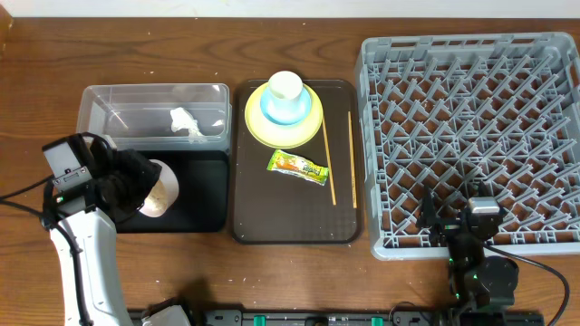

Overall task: Sort waste into correct bins and load items into the dishwasher rack
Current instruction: 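Lift the rice bowl with the left gripper over the black tray, then tilt the bowl with the left gripper to pour rice onto the black tray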

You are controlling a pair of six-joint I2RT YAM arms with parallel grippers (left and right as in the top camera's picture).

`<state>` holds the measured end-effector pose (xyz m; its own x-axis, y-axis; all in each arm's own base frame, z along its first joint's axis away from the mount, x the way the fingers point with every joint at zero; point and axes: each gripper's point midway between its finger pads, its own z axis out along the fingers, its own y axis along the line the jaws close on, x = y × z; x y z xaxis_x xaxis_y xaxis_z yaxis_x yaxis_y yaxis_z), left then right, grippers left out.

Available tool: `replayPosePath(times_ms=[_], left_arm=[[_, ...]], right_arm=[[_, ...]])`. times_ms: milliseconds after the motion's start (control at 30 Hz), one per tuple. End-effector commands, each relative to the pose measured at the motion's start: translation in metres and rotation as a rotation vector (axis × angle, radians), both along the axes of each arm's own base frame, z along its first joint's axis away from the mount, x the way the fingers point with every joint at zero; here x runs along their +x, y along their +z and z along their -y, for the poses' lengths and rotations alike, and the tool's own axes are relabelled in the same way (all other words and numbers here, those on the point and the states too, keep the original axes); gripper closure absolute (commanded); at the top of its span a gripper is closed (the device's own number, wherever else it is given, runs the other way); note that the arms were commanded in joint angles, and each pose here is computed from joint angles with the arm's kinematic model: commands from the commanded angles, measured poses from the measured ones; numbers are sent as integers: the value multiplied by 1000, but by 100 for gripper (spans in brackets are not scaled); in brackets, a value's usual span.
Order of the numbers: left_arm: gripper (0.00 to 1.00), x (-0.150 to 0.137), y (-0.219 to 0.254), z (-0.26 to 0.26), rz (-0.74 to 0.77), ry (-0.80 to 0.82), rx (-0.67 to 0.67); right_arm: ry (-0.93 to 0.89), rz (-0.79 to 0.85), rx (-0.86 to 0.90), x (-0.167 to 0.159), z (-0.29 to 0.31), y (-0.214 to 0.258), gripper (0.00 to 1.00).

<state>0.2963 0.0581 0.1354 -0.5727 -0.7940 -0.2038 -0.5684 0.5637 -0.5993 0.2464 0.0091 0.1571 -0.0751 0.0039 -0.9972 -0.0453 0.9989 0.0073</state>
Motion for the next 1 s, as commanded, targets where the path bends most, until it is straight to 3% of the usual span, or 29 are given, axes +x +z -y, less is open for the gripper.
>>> replayPosePath(times_ms=[0, 567, 967], left_arm=[[94, -2, -4, -6, -21, 47, 4], [94, -3, -5, -6, -24, 32, 16], [94, -4, 8, 30, 102, -261, -22]], right_arm=[[3, -3, -14, 0, 0, -1, 1], [3, -3, -14, 0, 0, -1, 1], [3, -3, -14, 0, 0, -1, 1]])
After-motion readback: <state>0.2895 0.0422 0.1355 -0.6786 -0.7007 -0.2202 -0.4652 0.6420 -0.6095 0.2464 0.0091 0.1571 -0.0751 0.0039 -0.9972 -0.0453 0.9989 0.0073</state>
